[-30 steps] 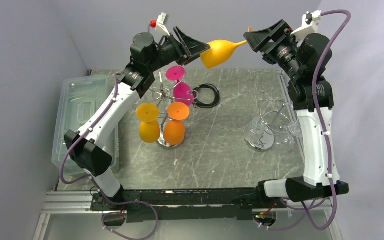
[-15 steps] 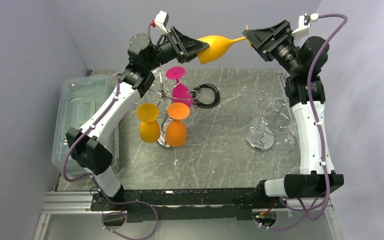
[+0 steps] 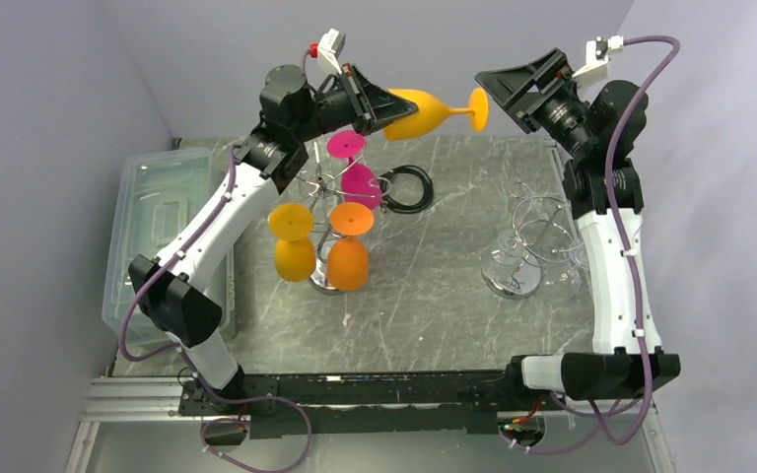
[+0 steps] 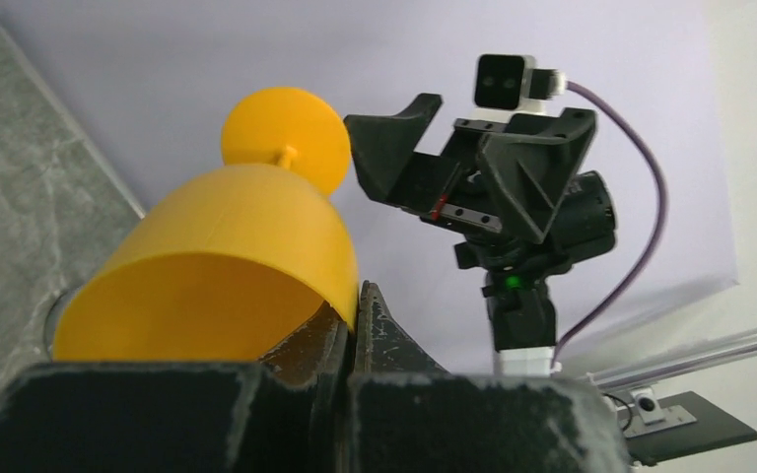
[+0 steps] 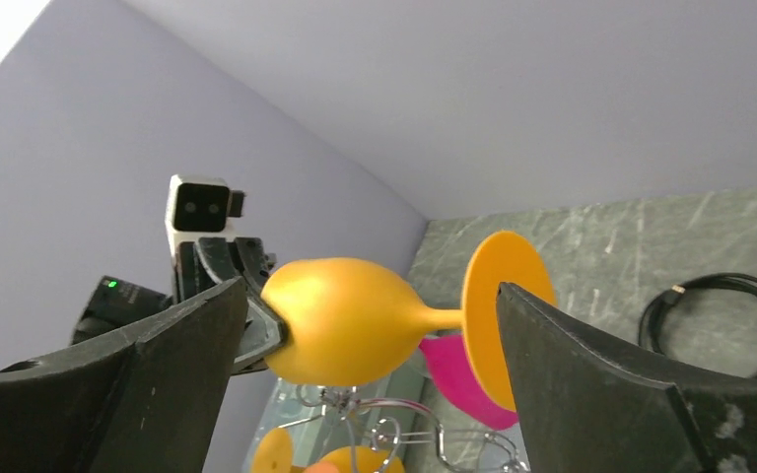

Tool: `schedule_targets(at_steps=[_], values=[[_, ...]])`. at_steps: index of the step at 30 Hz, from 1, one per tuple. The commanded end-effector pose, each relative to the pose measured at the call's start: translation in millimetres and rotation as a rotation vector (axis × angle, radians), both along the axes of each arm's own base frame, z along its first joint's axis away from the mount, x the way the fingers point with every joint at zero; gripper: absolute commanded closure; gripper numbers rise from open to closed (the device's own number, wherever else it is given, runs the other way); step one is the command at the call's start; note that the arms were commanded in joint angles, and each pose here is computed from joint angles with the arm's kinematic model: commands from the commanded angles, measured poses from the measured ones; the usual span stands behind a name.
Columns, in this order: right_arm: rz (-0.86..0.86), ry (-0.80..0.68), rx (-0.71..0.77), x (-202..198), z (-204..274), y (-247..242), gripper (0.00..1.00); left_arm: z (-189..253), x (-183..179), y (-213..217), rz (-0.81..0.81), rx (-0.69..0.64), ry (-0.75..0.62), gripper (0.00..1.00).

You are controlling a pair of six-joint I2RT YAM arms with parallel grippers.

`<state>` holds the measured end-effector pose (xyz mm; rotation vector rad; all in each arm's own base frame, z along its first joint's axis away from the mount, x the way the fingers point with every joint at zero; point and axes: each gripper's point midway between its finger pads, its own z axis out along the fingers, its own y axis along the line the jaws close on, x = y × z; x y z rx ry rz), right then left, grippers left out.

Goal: Take the wine glass off the wine glass rack
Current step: Place the wine glass at the center of the board.

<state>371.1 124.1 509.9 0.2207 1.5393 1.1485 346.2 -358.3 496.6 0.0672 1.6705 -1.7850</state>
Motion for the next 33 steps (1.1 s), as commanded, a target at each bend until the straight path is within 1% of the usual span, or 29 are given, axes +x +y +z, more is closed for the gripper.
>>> schedule_targets(at_steps=[1, 7, 8, 13, 17, 20, 24, 30, 33], values=[[-0.106, 0.003, -0.098, -13.5, -7.1, -16.0, 0.0, 39.0, -31.8, 12.5, 0.041, 0.06, -0.167, 1.0], [-0.273, 0.08, -0.227, -16.1, -33.0, -45.8, 0.0, 34.3, -58.9, -5.7, -0.002, 0.214, -0.253, 1.0], [-0.286, 0.094, -0.245, -16.1, -38.0, -48.6, 0.0, 37.4, -66.9, -8.1, -0.009, 0.236, -0.277, 1.0], [-0.331, 0.14, -0.312, -18.6, -52.5, -59.5, 0.0, 14.6, -101.1, -17.9, -0.024, 0.421, -0.328, 1.0], [-0.366, 0.154, -0.346, -23.4, -54.8, -67.0, 0.0, -9.0, -129.2, -13.0, -0.012, 0.575, -0.364, 1.0], [-0.382, 0.166, -0.364, -25.8, -57.3, -70.8, 0.0, -29.8, -143.9, -4.7, 0.006, 0.685, -0.365, 1.0], [-0.381, 0.169, -0.373, -32.2, -58.4, -71.0, 0.0, -60.2, -164.0, 1.4, -0.01, 0.82, -0.367, 1.0], [-0.382, 0.189, -0.381, -38.4, -65.3, -72.0, 0.0, -110.6, -200.6, -7.5, -0.106, 1.04, -0.391, 1.0], [-0.387, 0.205, -0.392, -39.5, -70.5, -73.9, 0.0, -134.1, -216.9, -16.0, -0.163, 1.112, -0.395, 1.0]])
